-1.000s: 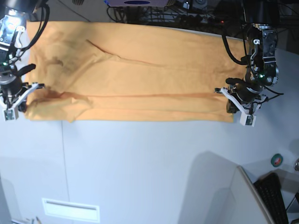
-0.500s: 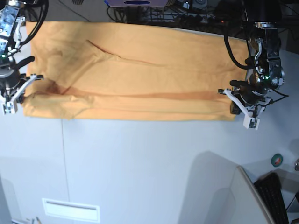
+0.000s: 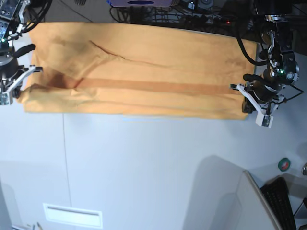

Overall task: Layout the t-shirt on the table in an organized manner, then fold the t-shirt properly
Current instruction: 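Carry the held hem over the shirt toward the collar edge with both grippers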

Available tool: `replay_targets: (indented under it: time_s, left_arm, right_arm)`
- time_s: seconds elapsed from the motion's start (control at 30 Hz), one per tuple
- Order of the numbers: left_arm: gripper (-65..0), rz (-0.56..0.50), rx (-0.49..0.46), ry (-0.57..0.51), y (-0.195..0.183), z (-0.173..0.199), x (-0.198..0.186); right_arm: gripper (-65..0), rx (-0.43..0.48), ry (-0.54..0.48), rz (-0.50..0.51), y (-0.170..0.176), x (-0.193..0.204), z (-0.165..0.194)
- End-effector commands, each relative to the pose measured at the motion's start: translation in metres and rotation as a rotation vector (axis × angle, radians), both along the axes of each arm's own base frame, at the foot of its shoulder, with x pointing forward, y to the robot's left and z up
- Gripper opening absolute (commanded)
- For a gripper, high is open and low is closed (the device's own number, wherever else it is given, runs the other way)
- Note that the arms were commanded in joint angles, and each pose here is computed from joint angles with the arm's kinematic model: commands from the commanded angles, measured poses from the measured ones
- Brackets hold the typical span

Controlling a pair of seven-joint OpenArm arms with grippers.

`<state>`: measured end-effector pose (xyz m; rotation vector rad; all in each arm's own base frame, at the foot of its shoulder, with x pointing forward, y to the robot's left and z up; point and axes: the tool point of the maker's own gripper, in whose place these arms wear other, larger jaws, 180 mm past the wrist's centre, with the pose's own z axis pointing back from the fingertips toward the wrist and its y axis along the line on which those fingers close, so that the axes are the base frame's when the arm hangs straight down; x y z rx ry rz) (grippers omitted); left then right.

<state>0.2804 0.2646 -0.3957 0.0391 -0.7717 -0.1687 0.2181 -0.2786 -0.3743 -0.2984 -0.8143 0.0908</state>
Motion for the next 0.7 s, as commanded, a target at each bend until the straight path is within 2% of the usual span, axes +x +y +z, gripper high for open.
replay_targets:
  time_s: [0.0,0.2,0.4,0.67]
  left_arm:
    - [-65.0,-0.009,0.015,-0.053,0.002,0.016,0.009]
    - [-65.0,-0.022,0.022,-0.031,-0.001,0.011,-0.005]
    - [-65.0,-0.014,0.026,0.001,0.004,0.003,-0.017]
    - [-65.0,-0.020,0.025,0.017,0.002,-0.001,-0.021]
  right_arm:
    - [-65.0,-0.021,-0.040,0.005,-0.003,0.003,0.013]
    - [-65.0,-0.004,-0.018,-0.022,0.000,-0.012,0.007]
    - [-65.0,-0.025,-0.011,-0.032,-0.005,-0.022,0.012]
    - [-65.0,-0.007,0.062,-0.059,0.002,-0.040,0.004]
